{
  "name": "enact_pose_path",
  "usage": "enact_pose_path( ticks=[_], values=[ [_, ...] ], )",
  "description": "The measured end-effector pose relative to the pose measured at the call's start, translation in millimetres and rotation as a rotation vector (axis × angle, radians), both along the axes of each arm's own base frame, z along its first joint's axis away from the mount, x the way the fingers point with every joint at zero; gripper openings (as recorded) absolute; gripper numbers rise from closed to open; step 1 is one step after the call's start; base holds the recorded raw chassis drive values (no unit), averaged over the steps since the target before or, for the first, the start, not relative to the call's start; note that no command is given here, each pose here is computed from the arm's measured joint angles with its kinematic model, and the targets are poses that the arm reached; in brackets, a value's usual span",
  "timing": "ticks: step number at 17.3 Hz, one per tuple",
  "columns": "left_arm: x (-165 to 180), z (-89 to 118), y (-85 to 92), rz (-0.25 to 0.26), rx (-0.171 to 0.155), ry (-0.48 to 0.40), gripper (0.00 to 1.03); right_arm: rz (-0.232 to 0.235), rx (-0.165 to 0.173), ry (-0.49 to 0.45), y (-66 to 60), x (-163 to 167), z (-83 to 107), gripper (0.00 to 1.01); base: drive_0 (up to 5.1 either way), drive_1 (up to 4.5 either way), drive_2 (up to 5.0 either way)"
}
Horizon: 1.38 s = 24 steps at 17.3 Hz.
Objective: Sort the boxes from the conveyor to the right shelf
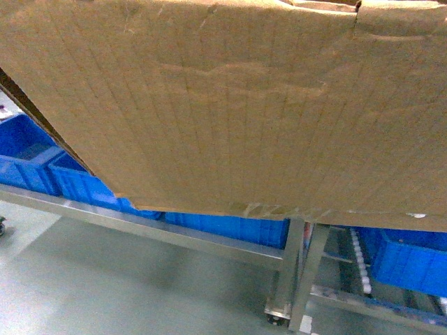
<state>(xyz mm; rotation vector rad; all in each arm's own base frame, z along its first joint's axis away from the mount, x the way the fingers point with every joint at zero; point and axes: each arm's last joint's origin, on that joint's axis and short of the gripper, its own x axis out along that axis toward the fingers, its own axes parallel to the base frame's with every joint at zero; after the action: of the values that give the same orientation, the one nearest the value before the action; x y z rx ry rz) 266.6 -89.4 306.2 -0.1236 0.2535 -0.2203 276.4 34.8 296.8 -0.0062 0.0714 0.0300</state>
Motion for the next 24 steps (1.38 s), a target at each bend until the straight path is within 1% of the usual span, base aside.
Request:
enact_pose_path(
  ticks=[11,16,19,24],
  values=[
    [0.0,0.0,0.0,0.000,0.000,0.000,0.03,0.001,0.000,0.000,0.0,0.0,0.0,0.05,-1.3,-1.26,-1.3],
    [0.5,-1.1,-0.8,-0.002,0.002,0.005,0.03,-0.003,-0.001,0.004,-0.4,0.0,-0.4,0.05,-0.1,-0.07,-0.1],
    [0.4,1.4,-0.6,-0.001,-0.002,-0.007,0.03,-0.002,0.000,-0.006,-0.4,-0.2,1.0,0.05,0.0,0.00,0.0],
    [0.3,0.7,-0.5,-0.002,0.003,-0.002,0.03,-0.002,-0.001,-0.002,-0.4,-0.2,0.3,0.05,0.0,0.00,0.0]
  ],
)
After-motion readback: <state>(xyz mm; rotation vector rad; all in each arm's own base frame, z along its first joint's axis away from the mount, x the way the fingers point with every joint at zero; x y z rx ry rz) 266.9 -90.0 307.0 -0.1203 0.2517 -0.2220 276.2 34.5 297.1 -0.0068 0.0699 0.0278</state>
